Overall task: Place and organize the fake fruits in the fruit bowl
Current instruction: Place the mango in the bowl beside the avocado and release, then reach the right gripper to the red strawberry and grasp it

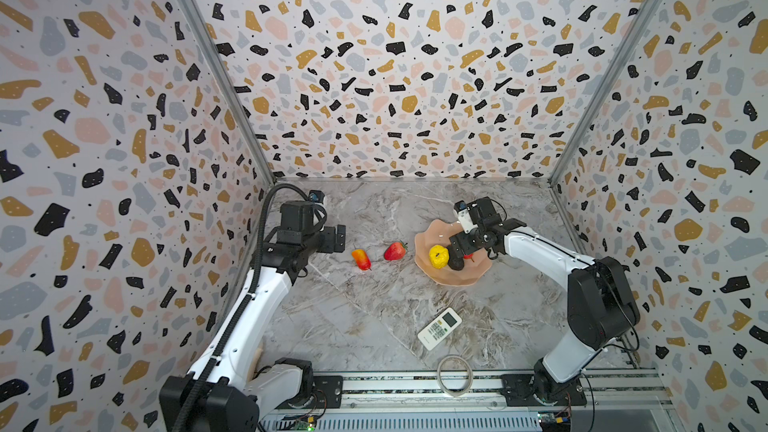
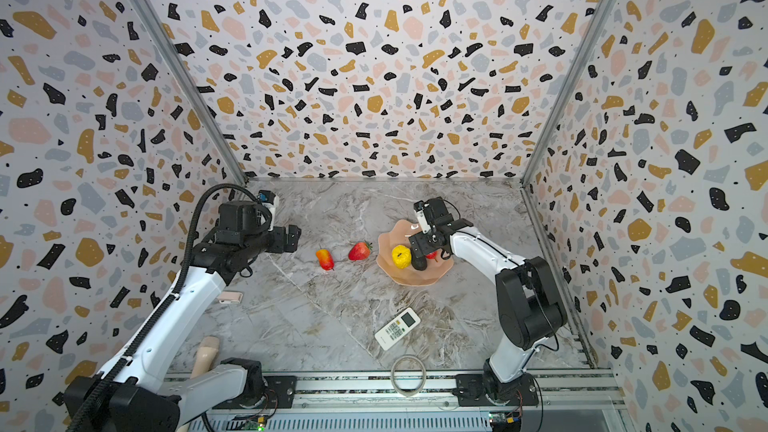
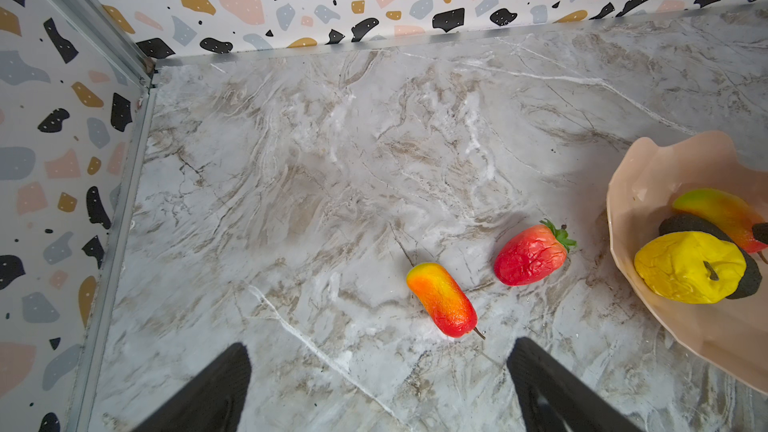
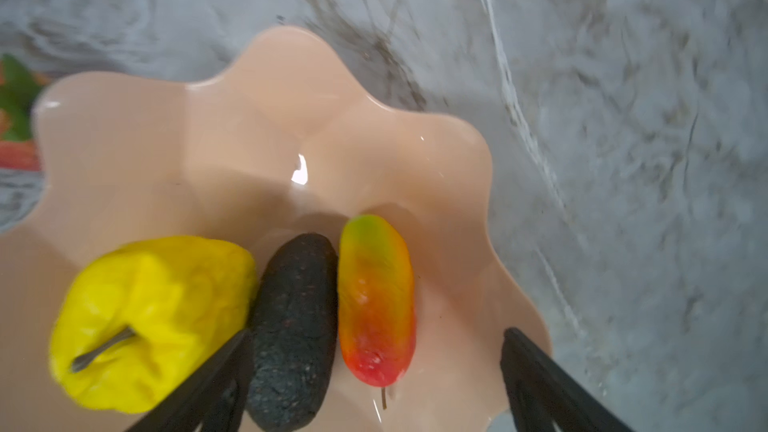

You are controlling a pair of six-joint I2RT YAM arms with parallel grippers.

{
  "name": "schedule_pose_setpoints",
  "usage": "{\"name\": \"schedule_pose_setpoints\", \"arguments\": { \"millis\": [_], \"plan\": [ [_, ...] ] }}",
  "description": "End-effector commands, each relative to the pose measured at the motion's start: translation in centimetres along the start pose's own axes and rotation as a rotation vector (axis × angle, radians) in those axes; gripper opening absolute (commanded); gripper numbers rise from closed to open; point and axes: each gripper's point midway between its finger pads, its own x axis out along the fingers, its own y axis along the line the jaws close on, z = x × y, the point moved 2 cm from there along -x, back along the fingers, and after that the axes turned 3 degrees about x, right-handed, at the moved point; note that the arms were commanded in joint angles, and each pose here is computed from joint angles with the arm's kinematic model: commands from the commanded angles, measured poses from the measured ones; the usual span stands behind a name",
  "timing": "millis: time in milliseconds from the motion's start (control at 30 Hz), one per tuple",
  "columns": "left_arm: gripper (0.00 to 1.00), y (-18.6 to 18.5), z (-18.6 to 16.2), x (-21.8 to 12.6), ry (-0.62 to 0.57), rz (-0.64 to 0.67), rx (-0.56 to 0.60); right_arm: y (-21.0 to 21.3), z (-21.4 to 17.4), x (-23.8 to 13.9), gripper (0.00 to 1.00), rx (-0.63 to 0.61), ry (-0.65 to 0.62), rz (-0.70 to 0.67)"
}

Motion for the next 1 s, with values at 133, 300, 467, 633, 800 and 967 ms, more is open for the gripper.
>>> {"name": "schedule_pose_setpoints", "arguments": {
  "millis": [133,300,467,633,800,967],
  "plan": [
    [1.00,0.0,0.2,0.1,-0.017,-0.007,-0.004,9.8,8.6,-3.9,0.99,-0.222,-0.216,0.144],
    [1.00,-0.1,0.3,-0.1,-0.027,-0.015,-0.003,17.0,9.6,-1.5,0.99,-0.473,-0.220,0.271],
    [1.00,0.0,0.3,-0.4,-0.034,-0.007,-0.003,19.0,9.6,2.3,0.99,-0.624,-0.146,0.291],
    [1.00,0.0,0.4,-0.4,-0.037,-0.007,-0.002,19.0,9.1,4.9,0.99,-0.755,-0.095,0.267],
    [1.00,0.0,0.2,-0.4,-0.032,-0.006,-0.001,19.1,7.6,6.9,1.00,-0.821,-0.017,0.286],
    [1.00,0.0,0.2,-0.3,-0.030,-0.004,-0.002,18.5,6.1,8.2,1.00,-0.818,0.045,0.312]
  ]
}}
